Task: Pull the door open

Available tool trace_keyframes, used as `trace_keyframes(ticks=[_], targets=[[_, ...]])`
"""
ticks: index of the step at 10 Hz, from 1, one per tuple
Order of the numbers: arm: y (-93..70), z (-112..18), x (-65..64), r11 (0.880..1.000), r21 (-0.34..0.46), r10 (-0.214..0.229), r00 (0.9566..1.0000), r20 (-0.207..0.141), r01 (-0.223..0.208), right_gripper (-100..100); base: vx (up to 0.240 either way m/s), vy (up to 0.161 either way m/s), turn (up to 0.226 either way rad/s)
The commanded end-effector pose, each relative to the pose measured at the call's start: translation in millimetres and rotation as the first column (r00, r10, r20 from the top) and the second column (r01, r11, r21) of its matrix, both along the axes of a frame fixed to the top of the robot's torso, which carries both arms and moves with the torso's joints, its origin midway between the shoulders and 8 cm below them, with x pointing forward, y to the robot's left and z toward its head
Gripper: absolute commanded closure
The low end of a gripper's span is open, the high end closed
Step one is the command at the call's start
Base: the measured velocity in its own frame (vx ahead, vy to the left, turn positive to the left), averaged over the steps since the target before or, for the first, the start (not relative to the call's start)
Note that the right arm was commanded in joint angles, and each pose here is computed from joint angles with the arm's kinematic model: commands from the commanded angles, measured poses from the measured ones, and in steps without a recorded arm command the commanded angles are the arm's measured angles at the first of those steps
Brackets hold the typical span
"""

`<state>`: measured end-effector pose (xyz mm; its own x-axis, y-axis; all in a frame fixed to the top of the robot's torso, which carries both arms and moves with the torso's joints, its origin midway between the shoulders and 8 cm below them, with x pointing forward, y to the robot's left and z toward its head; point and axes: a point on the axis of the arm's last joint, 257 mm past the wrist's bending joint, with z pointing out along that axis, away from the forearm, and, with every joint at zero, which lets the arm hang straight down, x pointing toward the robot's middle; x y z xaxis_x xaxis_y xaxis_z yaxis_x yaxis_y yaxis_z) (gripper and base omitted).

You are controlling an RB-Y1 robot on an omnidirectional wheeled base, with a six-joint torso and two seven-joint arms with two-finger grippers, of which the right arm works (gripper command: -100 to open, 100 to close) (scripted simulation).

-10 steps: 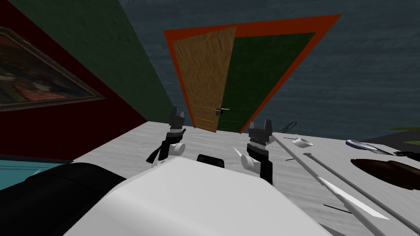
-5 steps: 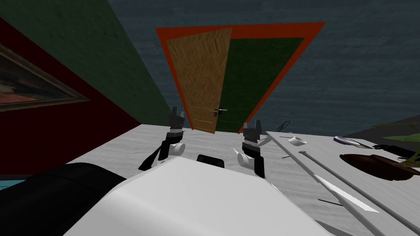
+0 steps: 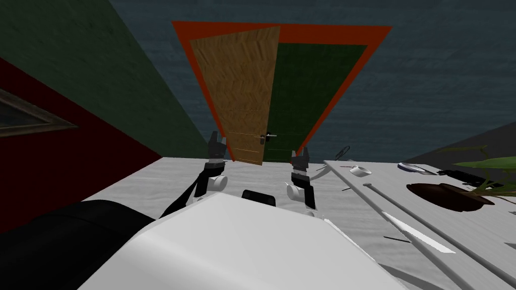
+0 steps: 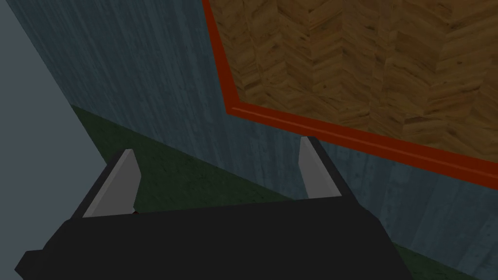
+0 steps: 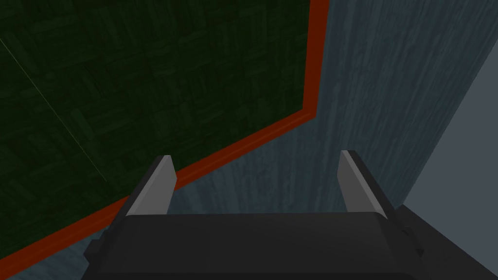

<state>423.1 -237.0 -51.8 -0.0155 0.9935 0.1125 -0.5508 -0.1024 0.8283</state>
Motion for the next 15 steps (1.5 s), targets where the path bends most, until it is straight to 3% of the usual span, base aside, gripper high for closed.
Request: trace_keyframes(ticks=[1,4,8,12,15], targets=[[9.1,-12.6,8.8,1.0,0.002,0.022,0.9995,-0.024,-0.022,-100,0.106,0.007,-0.12],[29.6,-33.6,24.8,0.998,0.006,0.065,0.9954,-0.07,-0.065,-100,0.096,0.013,-0.111],[59.7,-61.2,43.7,0.992,0.007,0.123,0.9837,-0.131,-0.123,-100,0.099,0.02,-0.128],[91.9,-90.5,59.7,0.983,0.003,0.18,0.964,-0.196,-0.183,-100,0.096,0.021,-0.117],[117.0,-111.4,69.1,0.974,-0.001,0.22,0.945,-0.242,-0.227,-100,0.102,0.014,-0.129]])
